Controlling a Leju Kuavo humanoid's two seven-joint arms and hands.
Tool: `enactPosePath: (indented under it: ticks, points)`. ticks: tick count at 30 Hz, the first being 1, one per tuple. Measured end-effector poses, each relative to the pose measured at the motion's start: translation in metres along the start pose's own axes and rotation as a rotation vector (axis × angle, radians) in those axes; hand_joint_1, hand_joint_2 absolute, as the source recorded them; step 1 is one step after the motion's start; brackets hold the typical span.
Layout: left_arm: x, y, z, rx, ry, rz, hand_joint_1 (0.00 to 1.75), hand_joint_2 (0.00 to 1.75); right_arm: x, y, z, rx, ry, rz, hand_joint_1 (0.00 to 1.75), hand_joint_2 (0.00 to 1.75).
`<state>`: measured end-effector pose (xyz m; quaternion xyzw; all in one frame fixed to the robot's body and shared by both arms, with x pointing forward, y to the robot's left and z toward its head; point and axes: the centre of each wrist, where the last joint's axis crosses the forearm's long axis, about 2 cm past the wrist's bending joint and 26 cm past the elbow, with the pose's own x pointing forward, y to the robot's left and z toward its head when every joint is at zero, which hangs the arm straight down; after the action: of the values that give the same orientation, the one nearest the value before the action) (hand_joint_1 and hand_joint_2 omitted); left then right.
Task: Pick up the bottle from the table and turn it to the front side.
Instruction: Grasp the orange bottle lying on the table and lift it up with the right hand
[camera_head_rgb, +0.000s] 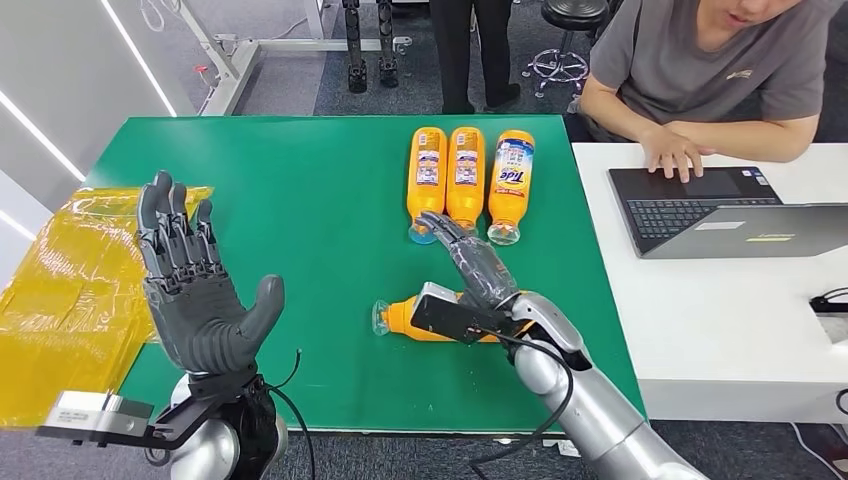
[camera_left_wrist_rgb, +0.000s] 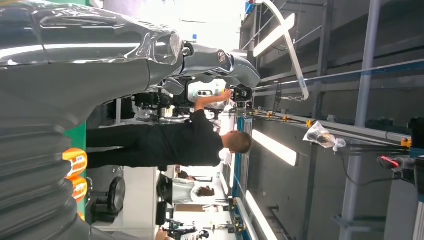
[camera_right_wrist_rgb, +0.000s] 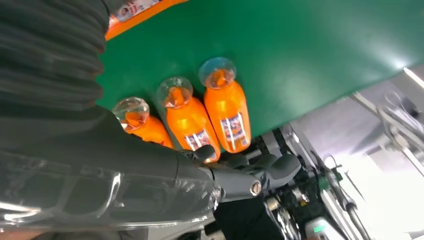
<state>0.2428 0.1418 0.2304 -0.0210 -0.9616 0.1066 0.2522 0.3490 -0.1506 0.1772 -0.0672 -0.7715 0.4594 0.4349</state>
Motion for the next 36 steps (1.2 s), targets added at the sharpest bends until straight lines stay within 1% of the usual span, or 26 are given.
enactPosePath:
  ticks: [6,10,17,26,36]
  points:
    - [-0.001,0.001,-0.002,-0.036,0.005,0.045,0.00,1.75,-0.015,-0.016,-0.018,0.219,-0.013,0.017,0.00,1.75]
    - [-0.001,0.000,-0.003,-0.045,0.006,0.065,0.00,1.75,-0.021,-0.027,-0.030,0.330,-0.005,0.035,0.00,1.75]
    - [-0.002,-0.001,-0.004,-0.058,0.011,0.094,0.00,1.75,-0.032,-0.035,-0.039,0.506,0.063,0.056,0.00,1.75]
    - [-0.003,-0.002,-0.004,-0.053,0.018,0.100,0.00,1.75,-0.045,-0.040,-0.039,0.667,0.169,0.137,0.00,1.75]
    - [-0.006,-0.003,-0.002,-0.066,0.031,0.114,0.00,1.75,-0.067,-0.045,-0.021,0.775,0.259,0.227,0.00,1.75]
